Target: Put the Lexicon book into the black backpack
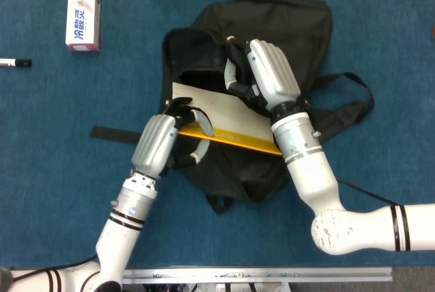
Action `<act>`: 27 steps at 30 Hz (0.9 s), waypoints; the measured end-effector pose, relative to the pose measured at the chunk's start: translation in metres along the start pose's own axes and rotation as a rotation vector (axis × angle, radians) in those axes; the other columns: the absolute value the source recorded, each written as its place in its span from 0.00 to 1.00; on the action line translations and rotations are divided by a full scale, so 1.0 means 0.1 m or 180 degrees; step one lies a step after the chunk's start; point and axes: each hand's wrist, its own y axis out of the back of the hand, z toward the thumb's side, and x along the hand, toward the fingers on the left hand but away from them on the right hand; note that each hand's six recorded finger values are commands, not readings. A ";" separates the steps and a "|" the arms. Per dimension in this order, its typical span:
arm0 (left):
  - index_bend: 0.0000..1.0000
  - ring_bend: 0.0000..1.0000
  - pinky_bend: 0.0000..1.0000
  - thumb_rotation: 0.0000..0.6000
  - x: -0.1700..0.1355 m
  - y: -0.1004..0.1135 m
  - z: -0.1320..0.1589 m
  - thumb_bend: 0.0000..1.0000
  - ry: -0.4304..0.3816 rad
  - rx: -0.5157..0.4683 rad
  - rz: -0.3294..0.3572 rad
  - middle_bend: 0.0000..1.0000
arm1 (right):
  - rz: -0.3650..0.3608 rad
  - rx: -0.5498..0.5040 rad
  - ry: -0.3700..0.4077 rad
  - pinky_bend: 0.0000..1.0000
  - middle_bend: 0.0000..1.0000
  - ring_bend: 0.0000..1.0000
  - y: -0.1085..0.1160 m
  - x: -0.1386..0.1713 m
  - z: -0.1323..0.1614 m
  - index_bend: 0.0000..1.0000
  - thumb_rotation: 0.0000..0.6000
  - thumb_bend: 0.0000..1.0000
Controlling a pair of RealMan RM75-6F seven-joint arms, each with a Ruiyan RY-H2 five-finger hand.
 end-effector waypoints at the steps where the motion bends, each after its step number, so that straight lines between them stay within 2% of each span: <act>1: 0.63 0.39 0.19 1.00 0.00 -0.04 0.01 0.39 -0.0023 0.0013 -0.0041 0.48 | 0.0004 -0.0003 -0.0001 0.81 0.54 0.51 0.00 0.00 0.00 0.55 1.00 0.72; 7: 0.64 0.38 0.19 1.00 0.01 -0.23 0.08 0.39 -0.0156 -0.0125 -0.0462 0.47 | 0.0014 -0.0019 -0.0017 0.81 0.54 0.51 -0.02 -0.01 0.00 0.55 1.00 0.72; 11: 0.65 0.38 0.19 1.00 0.03 -0.28 0.15 0.38 -0.0266 -0.0145 -0.0587 0.47 | 0.0012 -0.0040 -0.0031 0.81 0.54 0.51 -0.02 -0.02 -0.01 0.55 1.00 0.72; 20: 0.65 0.38 0.19 1.00 0.18 -0.35 0.27 0.38 -0.0375 -0.0226 -0.0672 0.47 | 0.0159 -0.0155 0.0013 0.81 0.54 0.51 -0.13 0.01 0.04 0.55 1.00 0.72; 27: 0.65 0.38 0.19 1.00 0.30 -0.40 0.26 0.39 -0.0295 -0.0289 -0.0636 0.47 | 0.0259 -0.0285 0.0099 0.81 0.54 0.51 -0.15 0.07 0.12 0.55 1.00 0.72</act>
